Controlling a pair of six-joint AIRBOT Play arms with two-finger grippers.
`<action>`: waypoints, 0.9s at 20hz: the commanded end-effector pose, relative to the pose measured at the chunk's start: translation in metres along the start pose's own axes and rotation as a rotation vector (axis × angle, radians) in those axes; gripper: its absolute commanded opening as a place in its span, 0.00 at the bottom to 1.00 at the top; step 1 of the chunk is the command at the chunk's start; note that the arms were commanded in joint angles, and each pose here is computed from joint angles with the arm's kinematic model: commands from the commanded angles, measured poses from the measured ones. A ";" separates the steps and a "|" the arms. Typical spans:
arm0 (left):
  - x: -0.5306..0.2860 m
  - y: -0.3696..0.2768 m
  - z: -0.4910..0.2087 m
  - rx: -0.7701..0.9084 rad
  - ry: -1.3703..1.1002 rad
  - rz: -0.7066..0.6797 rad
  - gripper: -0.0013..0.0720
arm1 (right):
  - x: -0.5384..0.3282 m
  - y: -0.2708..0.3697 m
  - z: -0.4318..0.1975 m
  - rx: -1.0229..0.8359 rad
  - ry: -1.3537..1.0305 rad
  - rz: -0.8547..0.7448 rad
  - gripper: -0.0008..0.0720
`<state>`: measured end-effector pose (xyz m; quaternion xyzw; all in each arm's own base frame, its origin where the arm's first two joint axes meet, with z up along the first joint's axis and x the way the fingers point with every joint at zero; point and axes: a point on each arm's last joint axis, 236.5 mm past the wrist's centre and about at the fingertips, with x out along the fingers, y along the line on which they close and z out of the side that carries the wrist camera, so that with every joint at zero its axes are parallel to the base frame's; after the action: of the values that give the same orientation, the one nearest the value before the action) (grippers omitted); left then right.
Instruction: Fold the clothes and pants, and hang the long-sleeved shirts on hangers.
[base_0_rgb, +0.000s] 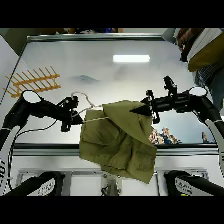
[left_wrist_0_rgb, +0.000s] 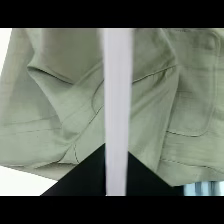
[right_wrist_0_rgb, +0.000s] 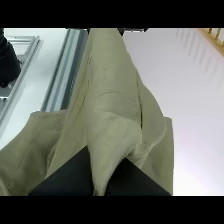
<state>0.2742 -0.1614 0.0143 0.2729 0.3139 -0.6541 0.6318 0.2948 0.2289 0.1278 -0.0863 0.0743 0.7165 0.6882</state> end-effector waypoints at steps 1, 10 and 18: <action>0.000 -0.002 0.000 -0.006 0.001 -0.009 0.04 | 0.000 0.000 0.000 -0.185 0.001 -0.001 0.03; 0.000 -0.002 0.000 -0.038 0.002 -0.007 0.04 | 0.000 0.000 0.000 -0.139 0.000 0.002 0.03; -0.001 0.008 -0.001 -0.295 0.001 0.036 0.71 | 0.000 0.000 0.000 -0.116 0.000 0.001 0.03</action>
<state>0.2765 -0.1614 0.0145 0.2160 0.3692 -0.6210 0.6568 0.2939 0.2288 0.1267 -0.1341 0.0268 0.7210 0.6793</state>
